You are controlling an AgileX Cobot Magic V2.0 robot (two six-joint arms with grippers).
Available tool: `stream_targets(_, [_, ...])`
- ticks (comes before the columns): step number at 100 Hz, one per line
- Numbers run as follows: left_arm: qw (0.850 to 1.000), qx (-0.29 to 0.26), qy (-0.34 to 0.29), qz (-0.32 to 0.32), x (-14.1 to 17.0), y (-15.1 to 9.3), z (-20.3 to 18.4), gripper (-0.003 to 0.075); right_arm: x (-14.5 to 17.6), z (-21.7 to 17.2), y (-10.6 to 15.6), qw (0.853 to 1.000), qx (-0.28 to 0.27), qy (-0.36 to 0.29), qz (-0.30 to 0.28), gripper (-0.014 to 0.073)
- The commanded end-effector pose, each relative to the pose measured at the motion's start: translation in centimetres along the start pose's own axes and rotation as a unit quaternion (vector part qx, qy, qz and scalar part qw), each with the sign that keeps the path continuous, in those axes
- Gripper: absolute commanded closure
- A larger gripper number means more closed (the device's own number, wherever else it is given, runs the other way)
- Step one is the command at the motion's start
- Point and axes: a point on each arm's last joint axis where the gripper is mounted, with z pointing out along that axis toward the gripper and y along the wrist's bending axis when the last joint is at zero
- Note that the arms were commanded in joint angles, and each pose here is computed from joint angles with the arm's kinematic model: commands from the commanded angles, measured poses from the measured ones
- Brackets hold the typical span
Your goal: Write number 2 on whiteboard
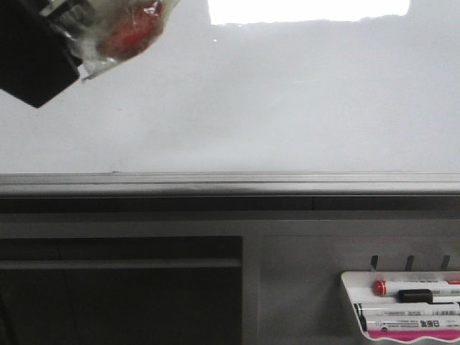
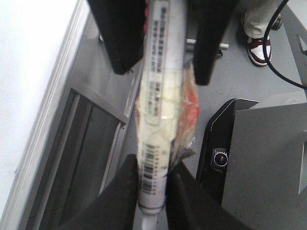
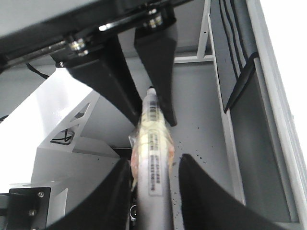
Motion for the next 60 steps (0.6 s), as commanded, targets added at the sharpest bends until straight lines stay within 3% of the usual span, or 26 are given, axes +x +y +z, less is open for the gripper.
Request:
stream_targets(1, [0.999, -0.015, -0.052, 0.0, -1.22, 0.09, -1.3, 0.0682, -1.49, -1.26, 0.3, 0.999, 0.017, -0.044, -0.01, 0.0421])
stream_targets(20, [0.998, -0.015, -0.053, 0.0, -1.23, 0.1, -1.3, 0.0682, -1.49, -1.26, 0.3, 0.999, 0.017, -0.044, -0.011, 0.0475])
stream_targets(44, [0.998, -0.021, -0.062, -0.001, -1.4, 0.19, -1.33, 0.0682, -1.45, -1.26, 0.35, 0.999, 0.015, -0.042, -0.018, 0.0629])
stream_targets(60, [0.998, -0.023, -0.061, 0.002, -1.37, 0.24, -1.33, 0.0682, -1.43, -1.25, 0.38, 0.999, 0.013, -0.041, -0.018, 0.0643])
